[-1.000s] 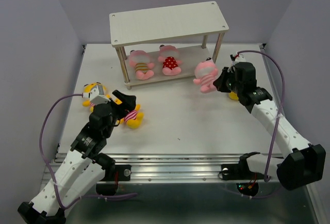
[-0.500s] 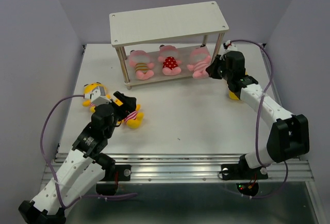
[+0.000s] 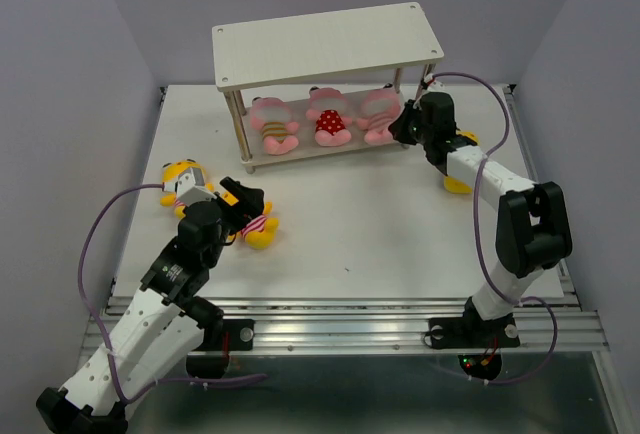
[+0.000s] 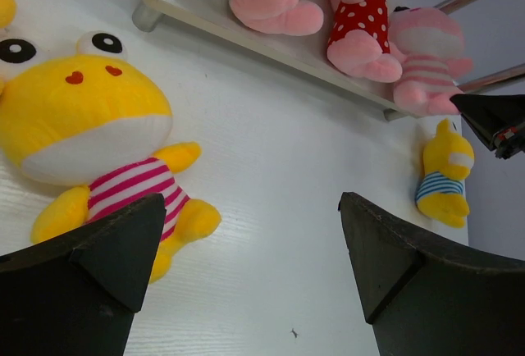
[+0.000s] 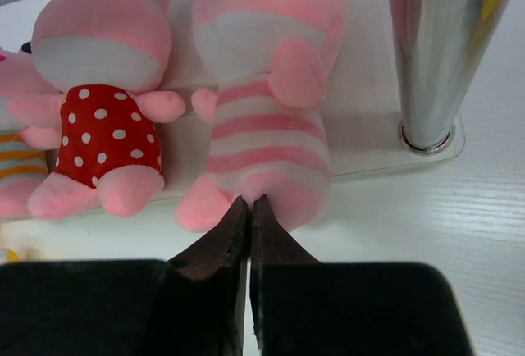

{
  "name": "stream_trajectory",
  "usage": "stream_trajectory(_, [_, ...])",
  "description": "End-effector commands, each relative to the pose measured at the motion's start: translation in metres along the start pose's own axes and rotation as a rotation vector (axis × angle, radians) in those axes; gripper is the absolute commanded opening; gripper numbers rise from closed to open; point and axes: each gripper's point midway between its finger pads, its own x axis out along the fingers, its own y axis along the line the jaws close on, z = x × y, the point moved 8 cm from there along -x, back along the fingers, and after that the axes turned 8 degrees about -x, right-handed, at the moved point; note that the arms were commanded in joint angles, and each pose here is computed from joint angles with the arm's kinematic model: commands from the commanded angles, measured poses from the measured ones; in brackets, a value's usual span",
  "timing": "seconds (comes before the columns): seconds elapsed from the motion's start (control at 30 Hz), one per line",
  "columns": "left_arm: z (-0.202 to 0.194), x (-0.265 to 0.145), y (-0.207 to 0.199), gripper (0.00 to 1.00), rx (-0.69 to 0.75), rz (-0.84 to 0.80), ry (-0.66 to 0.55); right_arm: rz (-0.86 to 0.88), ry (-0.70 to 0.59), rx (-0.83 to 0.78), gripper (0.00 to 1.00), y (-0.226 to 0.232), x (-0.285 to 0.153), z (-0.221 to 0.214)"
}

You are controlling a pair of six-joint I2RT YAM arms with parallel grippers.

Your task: Place and organize the stuffed toys onto the shelf

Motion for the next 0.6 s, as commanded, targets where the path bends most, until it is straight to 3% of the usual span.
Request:
stream_trajectory(0.0, [0.005, -0.001, -0.002, 0.99, -0.014, -0.008, -0.035, 0.028, -0.145, 0.023, 0.01, 0.008, 0.009, 0.035])
stream_trajectory(0.37, [0.004, -0.002, 0.000, 0.99, -0.021, -0.006, -0.035, 0.007, -0.110, 0.043, 0.01, -0.004, 0.031, 0.026])
stream_trajectory(0.57, [0.004, -0.002, -0.001, 0.99, -0.019, -0.006, -0.036, -0.015, -0.102, 0.057, 0.07, -0.011, 0.033, 0.023])
